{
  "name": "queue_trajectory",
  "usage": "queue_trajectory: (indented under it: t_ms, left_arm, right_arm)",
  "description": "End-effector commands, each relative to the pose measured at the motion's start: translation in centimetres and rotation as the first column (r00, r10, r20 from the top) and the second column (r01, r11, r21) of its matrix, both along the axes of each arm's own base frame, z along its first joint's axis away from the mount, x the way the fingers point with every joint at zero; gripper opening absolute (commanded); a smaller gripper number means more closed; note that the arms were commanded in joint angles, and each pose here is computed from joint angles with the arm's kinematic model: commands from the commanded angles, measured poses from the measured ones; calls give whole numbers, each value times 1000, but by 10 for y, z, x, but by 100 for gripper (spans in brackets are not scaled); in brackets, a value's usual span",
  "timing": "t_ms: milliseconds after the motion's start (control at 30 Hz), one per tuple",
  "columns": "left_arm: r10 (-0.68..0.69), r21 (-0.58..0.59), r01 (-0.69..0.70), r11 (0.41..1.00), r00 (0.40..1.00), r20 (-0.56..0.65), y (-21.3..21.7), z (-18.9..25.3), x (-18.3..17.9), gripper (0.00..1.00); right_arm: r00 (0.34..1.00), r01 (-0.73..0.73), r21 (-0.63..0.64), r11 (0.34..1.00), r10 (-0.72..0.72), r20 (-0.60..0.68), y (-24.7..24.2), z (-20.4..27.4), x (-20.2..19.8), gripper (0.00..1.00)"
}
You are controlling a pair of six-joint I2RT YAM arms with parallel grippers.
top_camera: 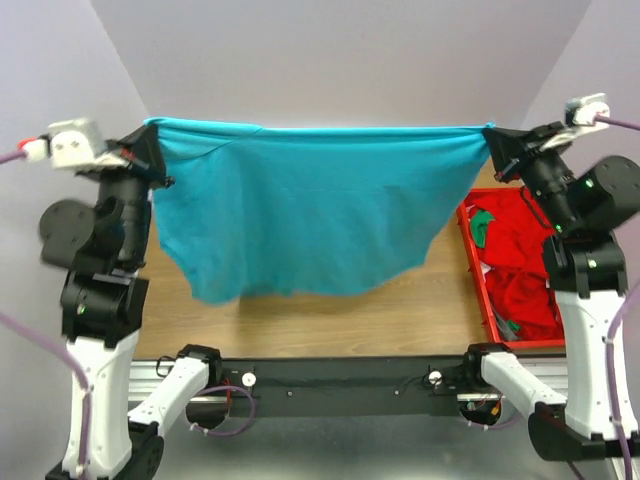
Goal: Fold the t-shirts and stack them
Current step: Flatten the tshirt out, then fold the tshirt
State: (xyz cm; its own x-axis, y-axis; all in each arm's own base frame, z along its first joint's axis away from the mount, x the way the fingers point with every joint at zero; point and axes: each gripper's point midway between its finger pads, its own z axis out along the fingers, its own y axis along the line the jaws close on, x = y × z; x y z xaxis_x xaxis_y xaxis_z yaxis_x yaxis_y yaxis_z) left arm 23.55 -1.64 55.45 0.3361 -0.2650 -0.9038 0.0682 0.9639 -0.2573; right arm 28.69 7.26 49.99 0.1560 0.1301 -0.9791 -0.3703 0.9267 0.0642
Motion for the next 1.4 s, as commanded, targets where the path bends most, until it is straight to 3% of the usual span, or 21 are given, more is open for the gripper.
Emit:
queue_trajectory:
  t_ms: [0, 33, 233, 267, 333, 367, 467, 567, 667, 833, 1067, 1367]
  left_arm:
    - [79, 82, -64, 995, 979, -188, 2, -61, 77, 0]
    - [81, 89, -64, 994, 976, -200, 1, -69, 90, 0]
    - [93, 157, -19, 987, 875, -476, -18, -215, 209, 0]
    - [102, 166, -20, 986, 861, -499, -19, -229, 221, 0]
    - [132, 188, -30, 982, 823, -553, -18, -261, 246, 0]
    - [148, 215, -18, 977, 779, -609, -21, -293, 271, 0]
    - [177, 242, 1, 970, 682, -710, -23, -363, 311, 0]
    - [181, 249, 30, 968, 605, -776, -28, -423, 332, 0]
    - [164, 238, 49, 970, 592, -789, -34, -441, 349, 0]
    - [190, 268, 51, 962, 577, -794, -28, -456, 358, 0]
    - [211, 283, 30, 959, 594, -777, -17, -439, 357, 0]
    - [191, 258, 19, 966, 618, -763, -13, -419, 330, 0]
  right_arm:
    - [968, 129, -52, 990, -137, -208, -26, -74, 61, 1]
    - [952, 126, -68, 990, -140, -273, -26, -99, 80, 1]
    - [865, 75, -104, 992, -116, -488, -20, -203, 144, 1]
    - [824, 62, -108, 992, -112, -555, -19, -239, 161, 1]
    - [806, 51, -109, 993, -105, -583, -17, -266, 181, 1]
    - [763, 41, -114, 993, -105, -637, -17, -303, 197, 1]
    - [734, 34, -128, 991, -112, -670, -17, -347, 224, 1]
    - [685, 16, -149, 989, -119, -718, -18, -404, 249, 1]
    - [650, -3, -164, 986, -123, -750, -18, -445, 263, 1]
    - [643, -1, -177, 984, -135, -754, -20, -463, 275, 1]
    - [676, 12, -165, 986, -129, -726, -19, -437, 280, 1]
    - [693, 33, -139, 990, -123, -710, -17, -399, 246, 1]
